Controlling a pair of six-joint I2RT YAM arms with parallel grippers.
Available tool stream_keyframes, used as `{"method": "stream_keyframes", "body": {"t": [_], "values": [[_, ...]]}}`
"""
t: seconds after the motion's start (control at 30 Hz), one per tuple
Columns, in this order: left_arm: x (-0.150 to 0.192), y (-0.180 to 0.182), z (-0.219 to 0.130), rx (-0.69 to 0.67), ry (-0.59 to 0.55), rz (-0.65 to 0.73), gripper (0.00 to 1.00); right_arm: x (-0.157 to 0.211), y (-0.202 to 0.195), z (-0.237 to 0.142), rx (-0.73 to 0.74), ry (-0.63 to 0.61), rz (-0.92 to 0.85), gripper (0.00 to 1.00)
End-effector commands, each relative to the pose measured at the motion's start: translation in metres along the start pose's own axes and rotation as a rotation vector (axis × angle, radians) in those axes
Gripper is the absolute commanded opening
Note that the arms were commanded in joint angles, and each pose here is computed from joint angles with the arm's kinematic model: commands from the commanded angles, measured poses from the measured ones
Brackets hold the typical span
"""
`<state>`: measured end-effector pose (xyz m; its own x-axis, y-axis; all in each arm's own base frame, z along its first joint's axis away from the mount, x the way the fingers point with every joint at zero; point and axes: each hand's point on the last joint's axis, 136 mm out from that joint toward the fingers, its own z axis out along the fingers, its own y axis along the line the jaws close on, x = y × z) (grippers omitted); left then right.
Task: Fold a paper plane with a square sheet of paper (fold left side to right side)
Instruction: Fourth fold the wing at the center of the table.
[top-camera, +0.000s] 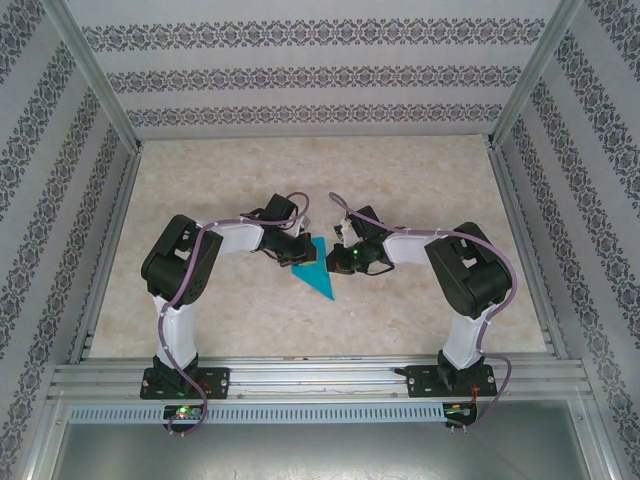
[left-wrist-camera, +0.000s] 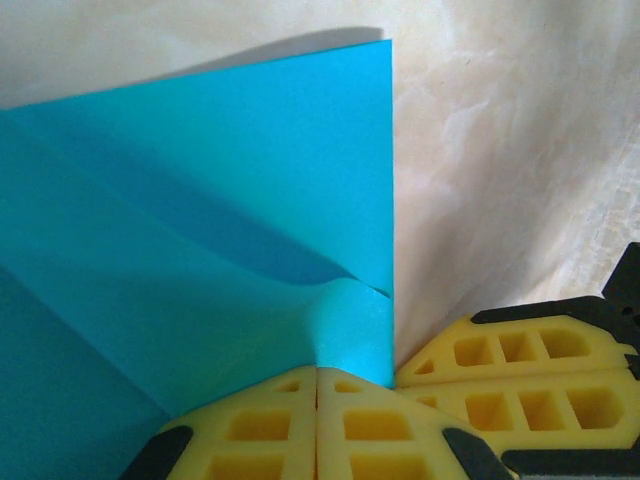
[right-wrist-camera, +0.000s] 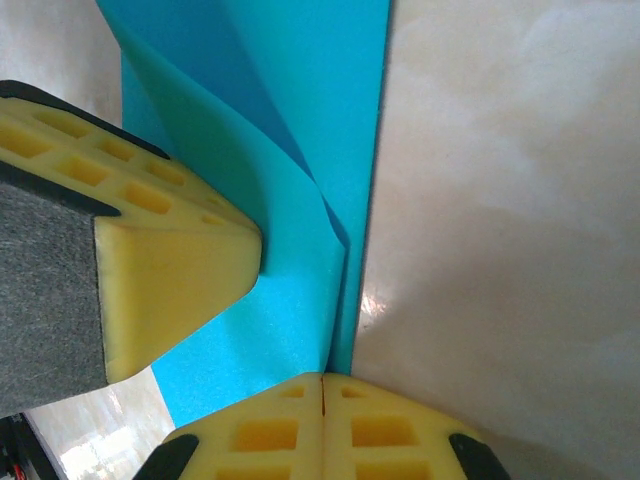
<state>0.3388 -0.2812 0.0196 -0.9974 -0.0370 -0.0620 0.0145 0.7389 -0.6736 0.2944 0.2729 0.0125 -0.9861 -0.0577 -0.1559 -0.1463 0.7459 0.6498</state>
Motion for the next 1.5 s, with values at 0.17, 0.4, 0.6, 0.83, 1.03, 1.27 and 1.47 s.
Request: {"method": "stream_keyframes", "body": {"t": [0.17,0.4,0.6,0.83,1.03,1.27,1.47], "values": [[0.015,0.033,0.01,-0.071,0.032,-0.051,0.06,0.037,-0.055,0.014,0.196,0.102,0.076,0.0],[0.019,0.036,0.01,-0.079,0.037,-0.055,0.06,0.019,-0.031,0.009,0.108,0.065,0.056,0.0],[0.021,0.039,0.011,-0.083,0.038,-0.061,0.06,-0.006,0.002,-0.007,0.017,0.005,0.027,0.07],[0.022,0.04,0.011,-0.082,0.039,-0.067,0.06,-0.026,0.024,-0.035,-0.039,-0.064,0.01,0.22],[0.021,0.039,0.011,-0.08,0.036,-0.064,0.06,-0.014,0.03,-0.052,-0.061,-0.062,0.01,0.21],[0.019,0.036,0.008,-0.079,0.033,-0.057,0.06,0.027,0.056,-0.048,-0.22,0.04,0.046,0.0],[0.019,0.035,0.008,-0.078,0.031,-0.055,0.06,0.05,0.055,-0.03,-0.223,0.11,0.061,0.0]]}}
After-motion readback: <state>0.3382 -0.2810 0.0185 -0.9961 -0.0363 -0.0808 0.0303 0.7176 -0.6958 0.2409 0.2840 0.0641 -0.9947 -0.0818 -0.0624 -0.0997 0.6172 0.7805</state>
